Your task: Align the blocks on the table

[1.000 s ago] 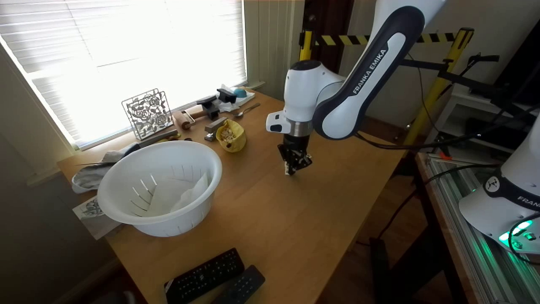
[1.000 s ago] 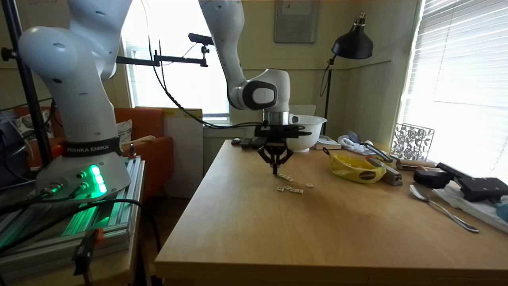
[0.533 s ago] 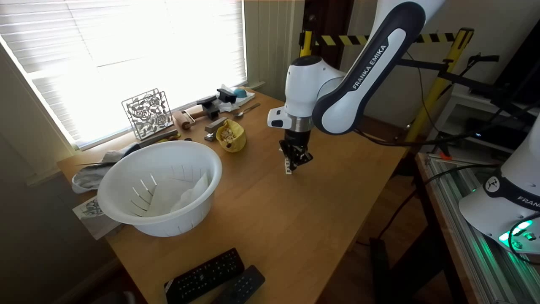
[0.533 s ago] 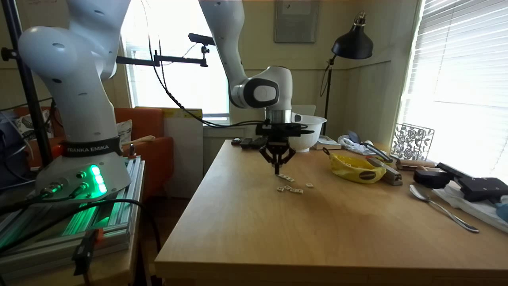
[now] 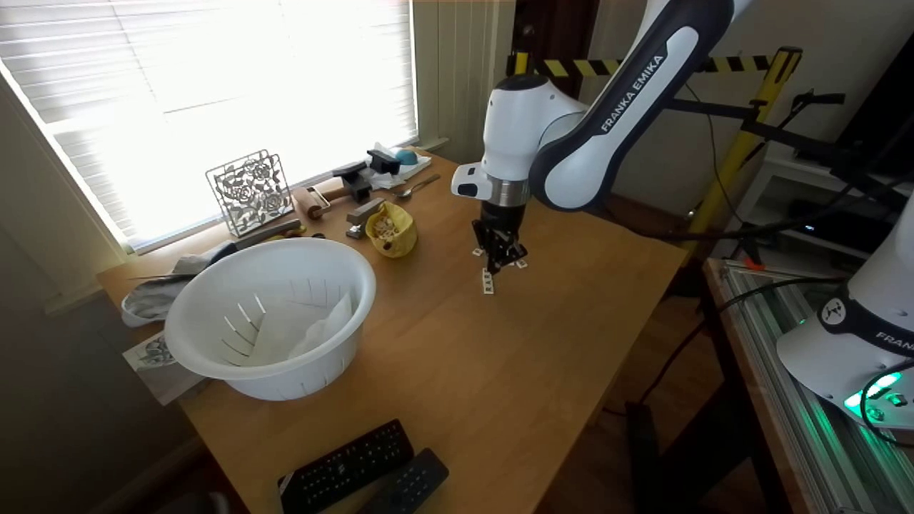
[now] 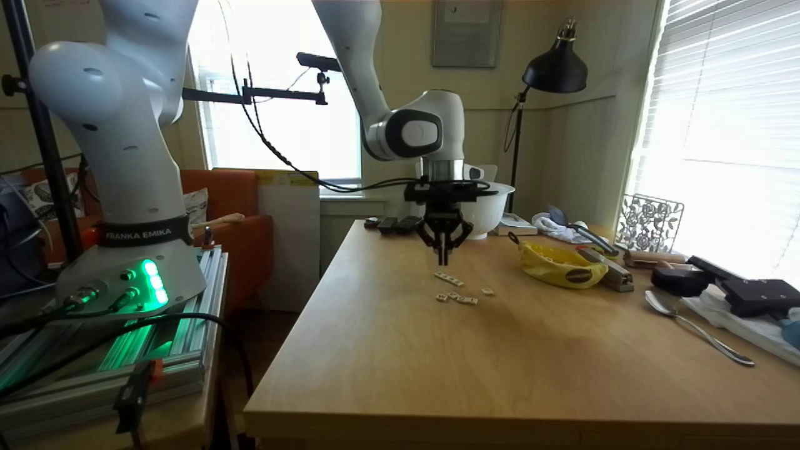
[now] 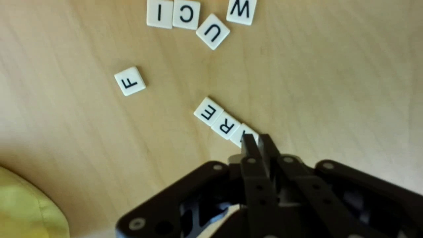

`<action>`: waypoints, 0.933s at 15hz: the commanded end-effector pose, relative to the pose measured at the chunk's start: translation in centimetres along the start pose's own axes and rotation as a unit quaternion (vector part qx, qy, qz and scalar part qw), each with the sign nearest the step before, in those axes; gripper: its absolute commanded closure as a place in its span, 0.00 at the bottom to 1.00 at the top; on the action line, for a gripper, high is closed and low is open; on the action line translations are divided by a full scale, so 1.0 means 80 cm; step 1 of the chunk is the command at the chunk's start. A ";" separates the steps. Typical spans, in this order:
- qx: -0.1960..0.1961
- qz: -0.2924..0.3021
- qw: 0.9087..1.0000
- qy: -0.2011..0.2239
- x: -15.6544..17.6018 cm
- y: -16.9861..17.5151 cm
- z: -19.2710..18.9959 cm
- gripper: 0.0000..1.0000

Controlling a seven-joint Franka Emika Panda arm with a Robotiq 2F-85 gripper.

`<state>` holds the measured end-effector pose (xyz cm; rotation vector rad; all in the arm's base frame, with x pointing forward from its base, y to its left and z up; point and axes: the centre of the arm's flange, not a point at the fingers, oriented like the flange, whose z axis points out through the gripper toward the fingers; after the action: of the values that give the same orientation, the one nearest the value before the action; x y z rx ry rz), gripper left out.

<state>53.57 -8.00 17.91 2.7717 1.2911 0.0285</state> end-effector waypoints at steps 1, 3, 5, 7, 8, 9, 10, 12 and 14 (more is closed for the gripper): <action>-0.003 0.053 0.998 -0.015 -0.011 -0.001 -0.024 0.60; -0.001 0.089 0.996 -0.019 -0.017 0.002 -0.034 0.46; 0.003 0.123 0.992 -0.019 -0.021 0.005 -0.043 0.32; 0.005 0.154 0.988 -0.017 -0.023 0.005 -0.052 0.18; 0.004 0.166 0.986 -0.016 -0.023 0.005 -0.056 0.12; 0.002 0.179 0.984 -0.013 -0.023 0.005 -0.061 0.04; 0.001 0.190 0.982 -0.012 -0.024 0.005 -0.065 0.01; 0.000 0.206 0.978 -0.011 -0.026 0.005 -0.073 0.00; 0.002 0.219 0.976 -0.011 -0.028 0.004 -0.083 0.00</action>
<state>53.24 -9.81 22.94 2.9558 0.7269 0.0308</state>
